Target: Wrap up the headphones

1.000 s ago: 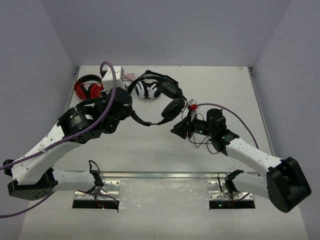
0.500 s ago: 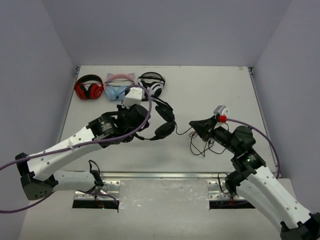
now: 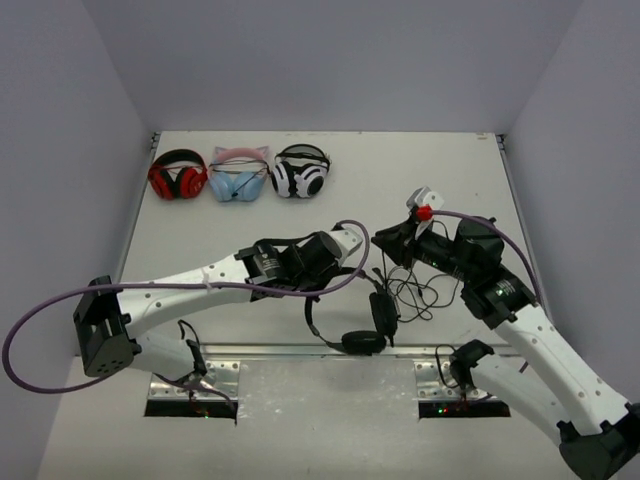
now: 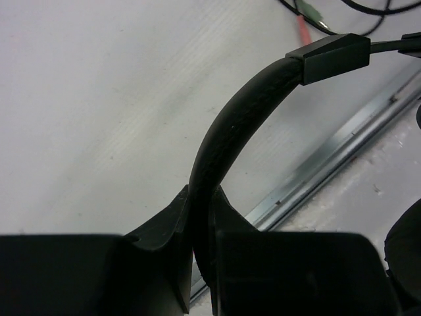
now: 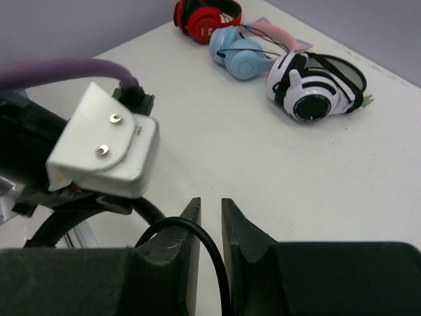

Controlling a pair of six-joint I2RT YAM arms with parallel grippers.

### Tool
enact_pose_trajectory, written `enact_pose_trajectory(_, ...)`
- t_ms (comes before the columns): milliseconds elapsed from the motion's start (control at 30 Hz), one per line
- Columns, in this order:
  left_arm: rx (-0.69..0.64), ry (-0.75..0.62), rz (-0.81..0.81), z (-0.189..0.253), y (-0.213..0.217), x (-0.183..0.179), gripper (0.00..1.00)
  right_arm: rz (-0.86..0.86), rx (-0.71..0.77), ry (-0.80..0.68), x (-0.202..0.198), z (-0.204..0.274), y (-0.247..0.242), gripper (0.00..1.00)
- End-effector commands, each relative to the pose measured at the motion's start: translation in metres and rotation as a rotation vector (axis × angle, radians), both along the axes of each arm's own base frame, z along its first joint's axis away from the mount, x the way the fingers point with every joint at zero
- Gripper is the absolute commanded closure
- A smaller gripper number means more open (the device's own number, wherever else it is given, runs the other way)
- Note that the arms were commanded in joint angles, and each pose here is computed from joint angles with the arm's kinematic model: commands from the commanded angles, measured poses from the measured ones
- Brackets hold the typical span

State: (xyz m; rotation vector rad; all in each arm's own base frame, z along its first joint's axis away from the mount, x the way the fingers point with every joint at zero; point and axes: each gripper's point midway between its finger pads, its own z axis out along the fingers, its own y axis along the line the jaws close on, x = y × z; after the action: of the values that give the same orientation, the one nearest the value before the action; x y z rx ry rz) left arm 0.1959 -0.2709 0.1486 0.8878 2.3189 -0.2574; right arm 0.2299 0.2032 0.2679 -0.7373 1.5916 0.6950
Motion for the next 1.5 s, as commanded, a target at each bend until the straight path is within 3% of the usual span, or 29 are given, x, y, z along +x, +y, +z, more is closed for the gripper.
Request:
enact_pose_trajectory(0,-0.101,0.009,-0.167,0.021,-0.031,-0.026,1.00,0.031,0.012,-0.070,0.005,0.015,0.006,0.80)
enact_pose_trajectory(167,-0.156,0.026,-0.231,0.030,-0.037,-0.038,1.00,0.008,-0.013,-0.018,0.019,-0.001,0.010,0.72)
enact_pose_trajectory(233,-0.179,0.029,-0.251,0.034,-0.039,-0.041,1.00,-0.009,-0.019,-0.001,0.024,-0.007,0.010,0.73)
enact_pose_trajectory(467,-0.308,-0.033,-0.292,0.076,-0.042,-0.047,1.00,0.023,-0.043,0.106,0.035,-0.037,0.024,0.98)
enact_pose_trajectory(633,-0.419,-0.180,-0.225,0.129,-0.032,-0.034,1.00,0.010,-0.042,0.142,0.039,-0.055,0.025,0.99)
enact_pose_trajectory(767,-0.522,-0.324,-0.074,0.181,-0.013,-0.014,1.00,0.036,-0.004,0.176,0.034,-0.062,0.031,0.98)
enact_pose_trajectory(800,-0.556,-0.367,-0.027,0.196,-0.005,-0.009,1.00,0.034,0.017,0.167,0.033,-0.059,0.031,0.89)
enact_pose_trajectory(900,-0.666,-0.443,0.053,0.236,0.010,-0.004,1.00,0.105,0.117,0.128,0.020,-0.045,0.040,0.80)
enact_pose_trajectory(1000,-0.772,-0.486,0.103,0.267,0.019,-0.003,1.00,0.261,0.240,0.121,0.001,-0.026,0.059,0.79)
enact_pose_trajectory(1033,-0.794,-0.486,0.115,0.273,0.019,-0.003,1.00,0.296,0.294,0.199,-0.002,-0.028,0.066,0.77)
enact_pose_trajectory(1067,-0.811,-0.490,0.120,0.279,0.019,-0.003,1.00,0.373,0.348,0.146,-0.008,-0.010,0.073,0.77)
enact_pose_trajectory(1133,-0.839,-0.493,0.147,0.291,0.018,0.000,1.00,0.429,0.433,0.226,-0.012,-0.002,0.081,0.75)
enact_pose_trajectory(1267,-0.872,-0.512,0.260,0.309,0.025,0.012,1.00,0.531,0.531,0.253,-0.007,0.003,0.104,0.72)
enact_pose_trajectory(1367,-0.892,-0.563,0.484,0.330,0.055,0.030,1.00,0.575,0.559,0.306,-0.014,-0.009,0.115,0.75)
enact_pose_trajectory(1400,-0.825,-0.597,0.610,0.324,0.073,0.041,1.00,0.572,0.566,0.311,-0.016,-0.012,0.116,0.77)
enact_pose_trajectory(1467,-0.823,-0.648,0.747,0.344,0.099,0.046,1.00,0.573,0.560,0.329,-0.029,-0.028,0.116,0.81)
